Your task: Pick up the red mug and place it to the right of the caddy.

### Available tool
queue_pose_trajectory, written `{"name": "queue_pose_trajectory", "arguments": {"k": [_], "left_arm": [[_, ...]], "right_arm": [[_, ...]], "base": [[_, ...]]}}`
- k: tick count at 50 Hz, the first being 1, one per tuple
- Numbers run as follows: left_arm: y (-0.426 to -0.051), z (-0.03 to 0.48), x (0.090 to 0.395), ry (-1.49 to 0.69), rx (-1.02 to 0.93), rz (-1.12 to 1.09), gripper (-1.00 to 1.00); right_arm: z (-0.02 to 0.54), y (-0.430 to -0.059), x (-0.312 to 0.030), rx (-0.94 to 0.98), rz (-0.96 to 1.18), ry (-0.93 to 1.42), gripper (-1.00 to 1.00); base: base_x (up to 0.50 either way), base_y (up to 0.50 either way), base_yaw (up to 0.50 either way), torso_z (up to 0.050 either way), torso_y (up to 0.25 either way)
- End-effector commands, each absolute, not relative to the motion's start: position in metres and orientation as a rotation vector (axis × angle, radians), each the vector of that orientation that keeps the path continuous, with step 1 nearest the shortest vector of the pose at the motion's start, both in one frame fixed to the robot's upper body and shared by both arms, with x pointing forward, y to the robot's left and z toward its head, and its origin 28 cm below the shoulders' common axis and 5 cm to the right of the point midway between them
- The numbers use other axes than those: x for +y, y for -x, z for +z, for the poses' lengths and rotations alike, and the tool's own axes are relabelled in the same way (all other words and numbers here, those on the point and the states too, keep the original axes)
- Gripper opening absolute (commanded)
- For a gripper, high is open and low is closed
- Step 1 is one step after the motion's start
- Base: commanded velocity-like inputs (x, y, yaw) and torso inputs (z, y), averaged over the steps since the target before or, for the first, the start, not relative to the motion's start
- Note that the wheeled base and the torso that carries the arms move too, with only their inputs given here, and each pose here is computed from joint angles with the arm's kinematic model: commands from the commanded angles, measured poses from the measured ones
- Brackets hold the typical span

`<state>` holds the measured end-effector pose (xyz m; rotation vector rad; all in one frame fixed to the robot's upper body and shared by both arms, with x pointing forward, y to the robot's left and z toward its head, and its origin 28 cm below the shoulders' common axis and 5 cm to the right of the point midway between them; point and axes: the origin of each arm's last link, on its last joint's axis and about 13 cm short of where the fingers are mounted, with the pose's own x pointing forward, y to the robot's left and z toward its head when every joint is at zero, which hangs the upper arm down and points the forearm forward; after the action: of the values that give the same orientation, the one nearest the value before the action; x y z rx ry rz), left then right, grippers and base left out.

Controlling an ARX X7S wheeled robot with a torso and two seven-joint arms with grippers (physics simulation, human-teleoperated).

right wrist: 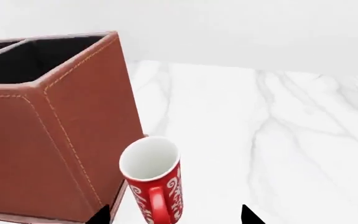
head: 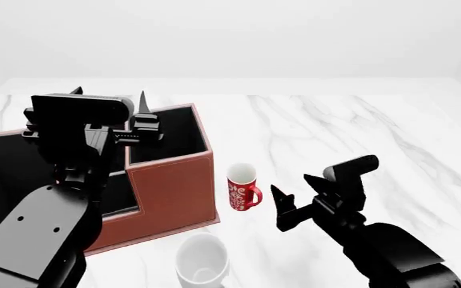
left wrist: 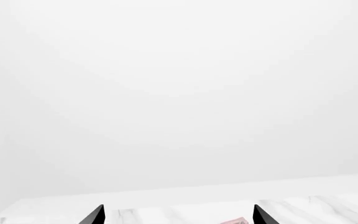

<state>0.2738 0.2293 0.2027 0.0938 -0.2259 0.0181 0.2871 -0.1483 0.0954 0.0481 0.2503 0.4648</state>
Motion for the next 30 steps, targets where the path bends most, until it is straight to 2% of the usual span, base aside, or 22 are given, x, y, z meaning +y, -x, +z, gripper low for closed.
{"name": "queue_pose_trajectory", "arguments": {"k": [1, 6, 14, 30], "left_arm": [[-0.273, 0.204, 0.228, -0.097, -0.228, 0.016, 1.00], [-0.273, 0.204, 0.228, -0.097, -0.229, 0.015, 1.00], [-0.273, 0.204, 0.228, -0.097, -0.230, 0.016, 1.00], [-0.274, 0.203, 0.227, -0.096, -0.228, 0.012, 1.00]], "right_arm": [[0.160, -0.233, -0.167, -0.009, 0.421, -0.063, 1.00], [0.182, -0.224, -0.168, -0.134, 0.370, -0.102, 1.00], [0.195, -0.226, -0.165, -0.216, 0.332, -0.171, 1.00], [0.180, -0.233, -0.160, -0.175, 0.338, -0.154, 1.00]], "base": [[0.00, 0.00, 0.00, 0.000, 0.000], [0.00, 0.00, 0.00, 0.000, 0.000], [0.00, 0.00, 0.00, 0.000, 0.000], [0.00, 0.00, 0.00, 0.000, 0.000]]}}
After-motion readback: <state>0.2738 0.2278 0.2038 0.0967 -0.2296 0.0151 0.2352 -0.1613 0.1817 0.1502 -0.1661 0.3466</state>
